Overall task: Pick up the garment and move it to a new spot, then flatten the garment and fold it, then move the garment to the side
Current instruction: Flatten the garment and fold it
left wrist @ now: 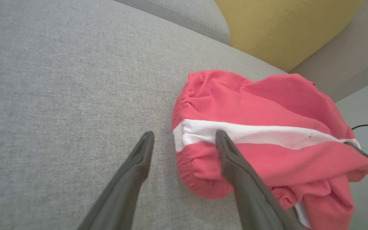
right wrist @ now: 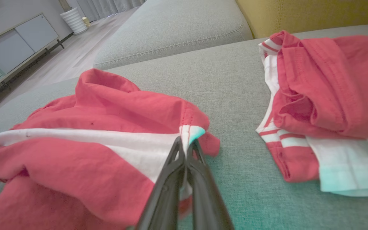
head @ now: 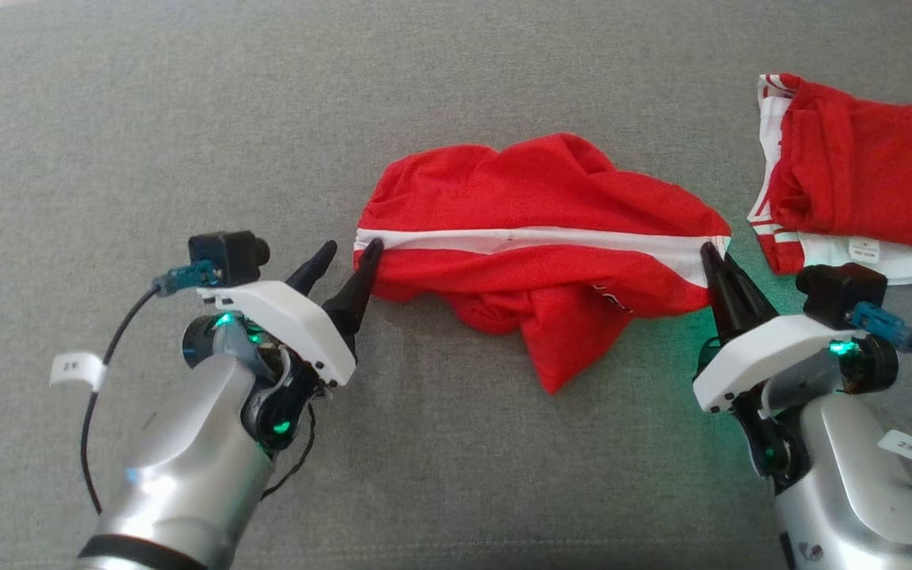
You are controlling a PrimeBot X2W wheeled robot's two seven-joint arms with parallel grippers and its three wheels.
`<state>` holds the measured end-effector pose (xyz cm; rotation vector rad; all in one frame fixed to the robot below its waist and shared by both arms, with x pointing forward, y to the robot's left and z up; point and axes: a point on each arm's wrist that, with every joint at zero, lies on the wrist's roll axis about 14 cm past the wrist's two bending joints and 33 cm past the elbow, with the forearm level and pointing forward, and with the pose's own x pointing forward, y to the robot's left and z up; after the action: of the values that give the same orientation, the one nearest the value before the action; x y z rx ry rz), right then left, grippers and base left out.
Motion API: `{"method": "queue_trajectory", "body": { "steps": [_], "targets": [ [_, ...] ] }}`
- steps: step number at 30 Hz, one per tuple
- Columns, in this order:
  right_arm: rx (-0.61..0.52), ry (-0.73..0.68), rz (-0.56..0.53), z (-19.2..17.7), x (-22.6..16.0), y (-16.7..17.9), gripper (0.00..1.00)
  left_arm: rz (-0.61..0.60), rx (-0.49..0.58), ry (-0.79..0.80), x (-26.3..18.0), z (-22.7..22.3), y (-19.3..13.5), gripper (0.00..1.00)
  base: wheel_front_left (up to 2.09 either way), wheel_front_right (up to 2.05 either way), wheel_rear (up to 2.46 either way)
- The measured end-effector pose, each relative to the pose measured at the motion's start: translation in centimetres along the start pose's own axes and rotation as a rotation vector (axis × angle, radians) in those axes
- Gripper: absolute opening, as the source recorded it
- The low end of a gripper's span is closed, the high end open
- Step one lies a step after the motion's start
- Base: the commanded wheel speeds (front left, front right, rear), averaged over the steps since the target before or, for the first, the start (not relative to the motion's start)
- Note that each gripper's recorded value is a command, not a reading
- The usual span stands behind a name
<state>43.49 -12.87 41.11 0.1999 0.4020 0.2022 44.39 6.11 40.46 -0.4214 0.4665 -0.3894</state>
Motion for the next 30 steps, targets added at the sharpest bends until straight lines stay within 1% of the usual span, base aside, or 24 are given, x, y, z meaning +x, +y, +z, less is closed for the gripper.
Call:
{"method": "queue_trajectory", "body": {
  "steps": [11, 16, 17, 18, 19, 20, 26, 30],
  "targets": [
    [0.001, 0.006, -0.007, -0.3, -0.2, -0.2, 0.00, -0.014, -0.005, 0.057, 0.5, -0.8, -0.2, 1.00, 0.00, 0.00, 0.00],
    [0.002, 0.013, -0.008, -0.5, -0.1, -0.3, 0.00, -0.025, 0.020, 0.067, 1.0, -0.5, -0.3, 1.00, 0.00, 0.00, 0.00],
    [0.002, 0.014, -0.008, -0.5, -0.1, -0.3, 0.00, -0.029, 0.027, 0.064, 1.2, -0.2, -0.4, 0.71, 0.00, 0.00, 0.00],
    [0.003, 0.014, -0.008, -0.6, -0.1, -0.3, 0.00, -0.032, 0.030, 0.061, 1.3, 0.0, -0.5, 0.40, 0.00, 0.00, 0.00],
    [0.002, 0.014, -0.008, -0.5, -0.1, -0.3, 0.00, -0.038, 0.032, 0.060, 1.4, 0.2, -0.6, 0.25, 0.00, 0.00, 0.00],
    [0.003, 0.014, -0.007, -0.5, -0.1, -0.3, 0.00, -0.042, 0.032, 0.058, 1.4, 0.3, -0.7, 0.00, 0.00, 0.00, 0.00],
    [-0.003, -0.008, 0.000, 0.1, 0.1, 0.0, 0.00, -0.059, 0.073, 0.022, 1.0, 0.8, -0.9, 0.00, 0.00, 0.00, 0.00],
    [-0.061, -0.069, 0.005, 2.4, 0.1, 0.0, 0.00, -0.088, 0.102, -0.038, 0.6, 2.3, -1.7, 0.00, 0.00, 0.00, 0.00]
  ]
}}
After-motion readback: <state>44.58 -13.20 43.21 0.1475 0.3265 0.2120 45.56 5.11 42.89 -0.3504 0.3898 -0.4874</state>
